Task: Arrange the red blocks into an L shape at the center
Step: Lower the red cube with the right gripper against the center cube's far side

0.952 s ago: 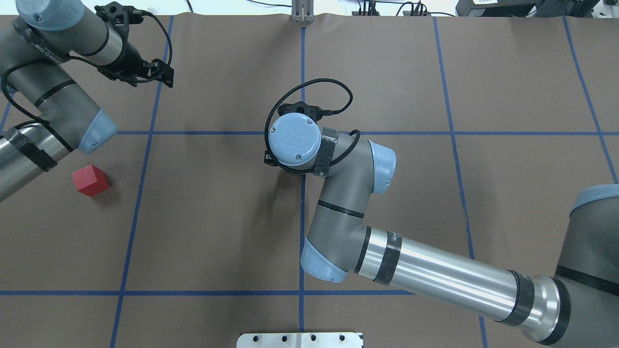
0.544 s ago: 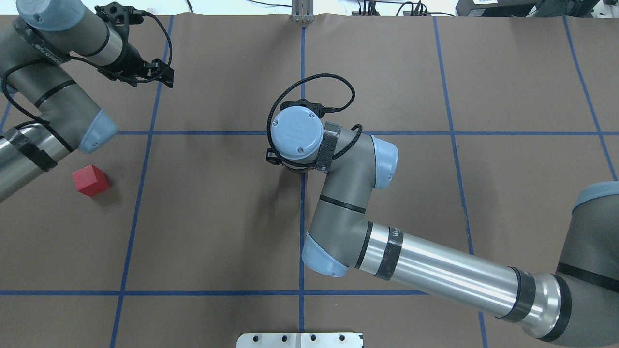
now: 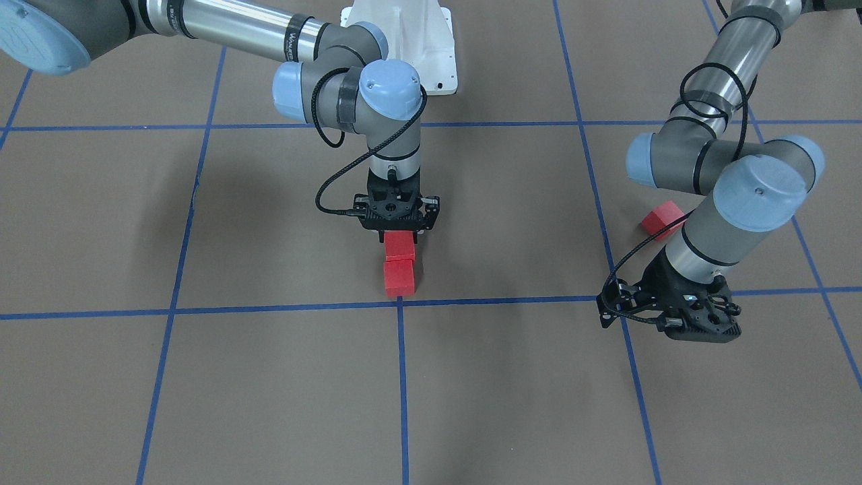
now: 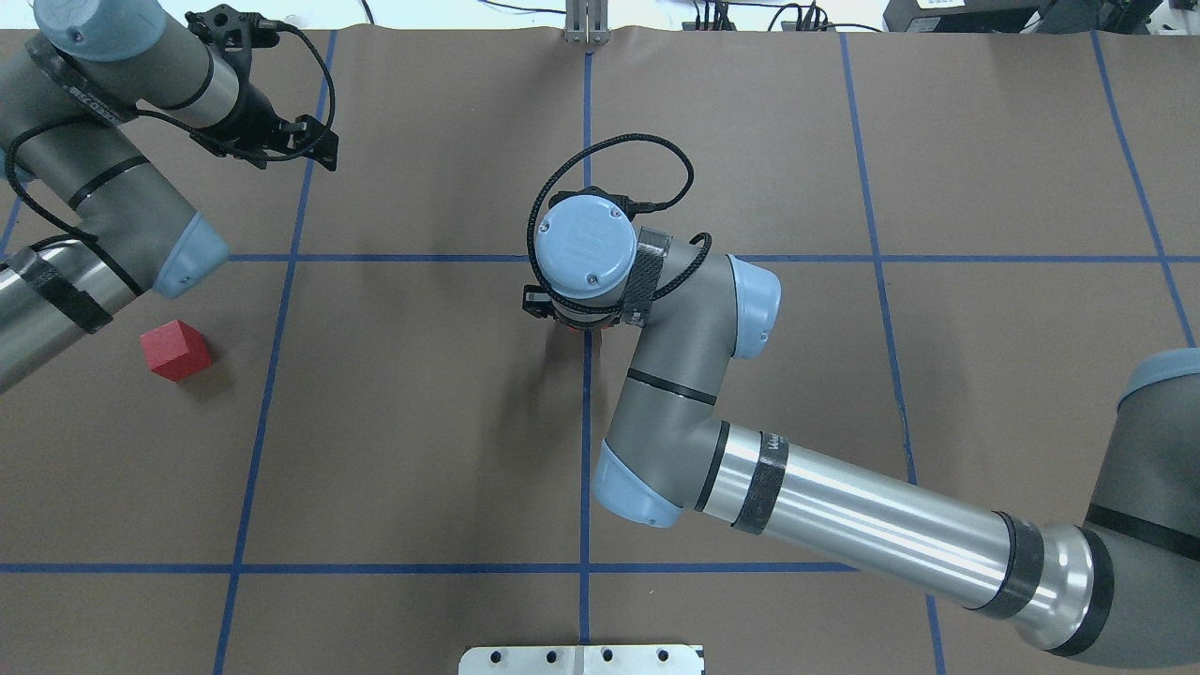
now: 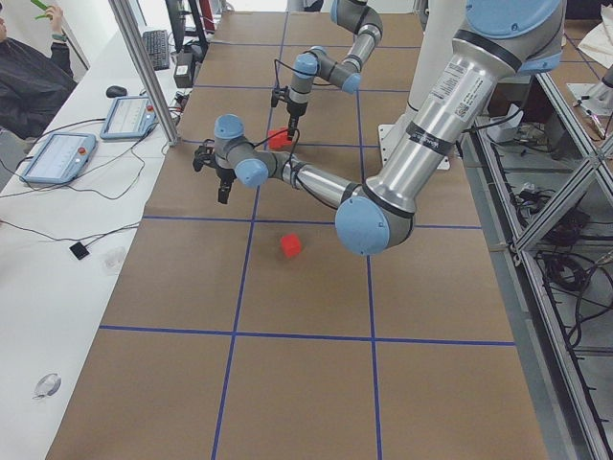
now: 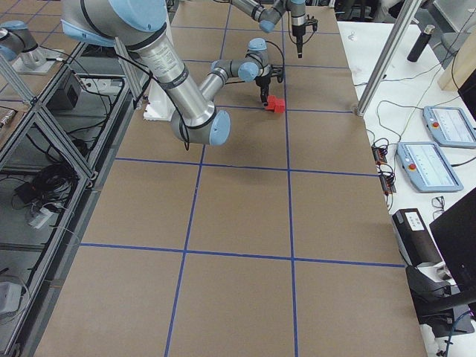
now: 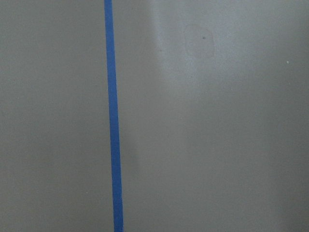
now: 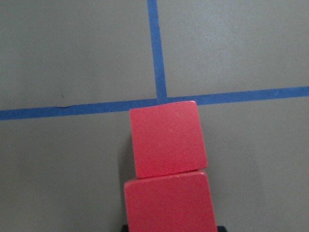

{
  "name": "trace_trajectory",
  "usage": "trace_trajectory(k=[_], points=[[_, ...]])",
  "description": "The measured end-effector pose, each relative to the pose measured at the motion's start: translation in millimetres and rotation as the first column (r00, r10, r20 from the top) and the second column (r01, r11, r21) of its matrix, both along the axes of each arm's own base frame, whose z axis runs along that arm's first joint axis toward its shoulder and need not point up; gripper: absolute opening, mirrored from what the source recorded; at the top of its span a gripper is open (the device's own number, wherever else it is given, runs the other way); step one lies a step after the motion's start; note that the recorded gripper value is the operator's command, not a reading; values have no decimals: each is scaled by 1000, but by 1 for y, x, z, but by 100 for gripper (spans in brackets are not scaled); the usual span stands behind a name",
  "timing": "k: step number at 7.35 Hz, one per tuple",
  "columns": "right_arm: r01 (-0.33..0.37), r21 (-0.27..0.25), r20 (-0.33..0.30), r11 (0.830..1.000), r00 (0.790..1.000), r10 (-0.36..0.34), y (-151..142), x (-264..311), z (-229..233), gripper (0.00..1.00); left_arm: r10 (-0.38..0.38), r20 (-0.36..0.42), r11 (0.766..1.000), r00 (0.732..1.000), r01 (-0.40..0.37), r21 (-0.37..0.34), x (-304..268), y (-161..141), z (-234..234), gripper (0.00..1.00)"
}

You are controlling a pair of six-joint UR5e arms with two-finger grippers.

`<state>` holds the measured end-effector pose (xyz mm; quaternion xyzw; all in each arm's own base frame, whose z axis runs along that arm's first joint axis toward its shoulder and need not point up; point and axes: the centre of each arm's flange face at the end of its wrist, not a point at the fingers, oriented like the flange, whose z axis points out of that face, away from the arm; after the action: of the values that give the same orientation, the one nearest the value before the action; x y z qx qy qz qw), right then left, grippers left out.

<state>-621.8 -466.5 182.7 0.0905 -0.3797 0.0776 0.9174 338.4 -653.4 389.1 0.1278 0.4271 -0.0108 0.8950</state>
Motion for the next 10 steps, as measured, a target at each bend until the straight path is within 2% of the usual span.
trace_trajectory(k=[8, 10], points=[[11, 3, -16, 1000, 1000, -11, -3, -2, 9, 42, -1, 0, 1000, 1000, 1, 1, -1, -1, -1, 99], [13, 5, -16, 1000, 1000, -13, -3, -2, 9, 48, -1, -1, 1000, 1000, 1, 1, -1, -1, -1, 99]])
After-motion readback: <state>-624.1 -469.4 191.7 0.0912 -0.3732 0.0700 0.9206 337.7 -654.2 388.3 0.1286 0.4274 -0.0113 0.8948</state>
